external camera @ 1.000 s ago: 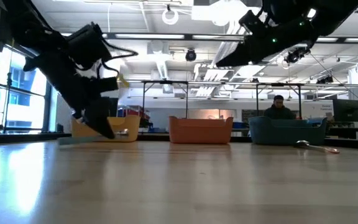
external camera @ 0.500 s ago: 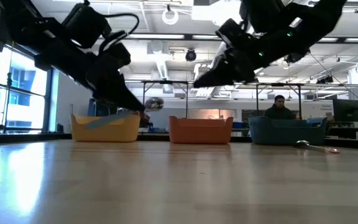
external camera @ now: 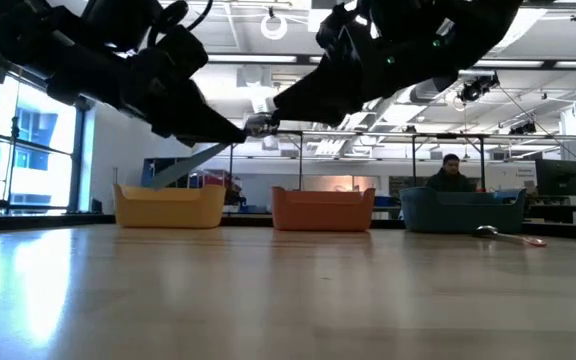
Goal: Sort silverware by color (type)
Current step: Put the blue spoon into the blue bin
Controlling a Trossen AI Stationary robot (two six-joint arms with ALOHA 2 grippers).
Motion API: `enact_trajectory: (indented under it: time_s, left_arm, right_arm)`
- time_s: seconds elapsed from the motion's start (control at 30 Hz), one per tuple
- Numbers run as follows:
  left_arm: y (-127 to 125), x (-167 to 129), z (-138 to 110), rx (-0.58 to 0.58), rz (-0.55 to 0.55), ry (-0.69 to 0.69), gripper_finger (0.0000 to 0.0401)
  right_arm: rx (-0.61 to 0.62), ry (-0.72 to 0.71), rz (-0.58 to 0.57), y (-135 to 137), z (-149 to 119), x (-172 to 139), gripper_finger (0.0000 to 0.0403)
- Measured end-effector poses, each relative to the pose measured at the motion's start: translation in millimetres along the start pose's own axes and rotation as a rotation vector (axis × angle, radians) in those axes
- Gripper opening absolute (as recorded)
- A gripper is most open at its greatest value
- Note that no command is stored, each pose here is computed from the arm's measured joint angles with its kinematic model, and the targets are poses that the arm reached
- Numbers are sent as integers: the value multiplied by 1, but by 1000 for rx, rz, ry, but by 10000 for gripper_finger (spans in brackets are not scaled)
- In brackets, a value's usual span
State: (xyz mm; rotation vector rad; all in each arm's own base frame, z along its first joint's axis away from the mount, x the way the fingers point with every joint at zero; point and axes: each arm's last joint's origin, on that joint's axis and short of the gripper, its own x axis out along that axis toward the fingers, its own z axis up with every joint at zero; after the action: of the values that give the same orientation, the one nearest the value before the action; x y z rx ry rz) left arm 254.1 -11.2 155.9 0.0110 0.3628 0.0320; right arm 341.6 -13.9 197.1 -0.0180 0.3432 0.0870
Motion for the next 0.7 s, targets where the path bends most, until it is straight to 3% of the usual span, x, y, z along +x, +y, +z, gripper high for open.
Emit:
enact_trajectory:
  time_s: [0.13, 0.4, 0.5, 0.7]
  left_arm:
    - [2, 0, 3, -32, 7, -25, 0]
    - [0, 4, 16, -22, -38, -59, 0]
    - [0, 6, 22, -21, -40, -77, 0]
    - [0, 6, 24, -15, -44, -83, 0]
  right_arm:
    - [74, -10, 3, 0, 2, 0, 182]
    - [97, -10, 12, 0, 2, 0, 135]
    - [94, -10, 69, 2, 2, 0, 117]
    - [43, -33, 106, 6, 4, 0, 39]
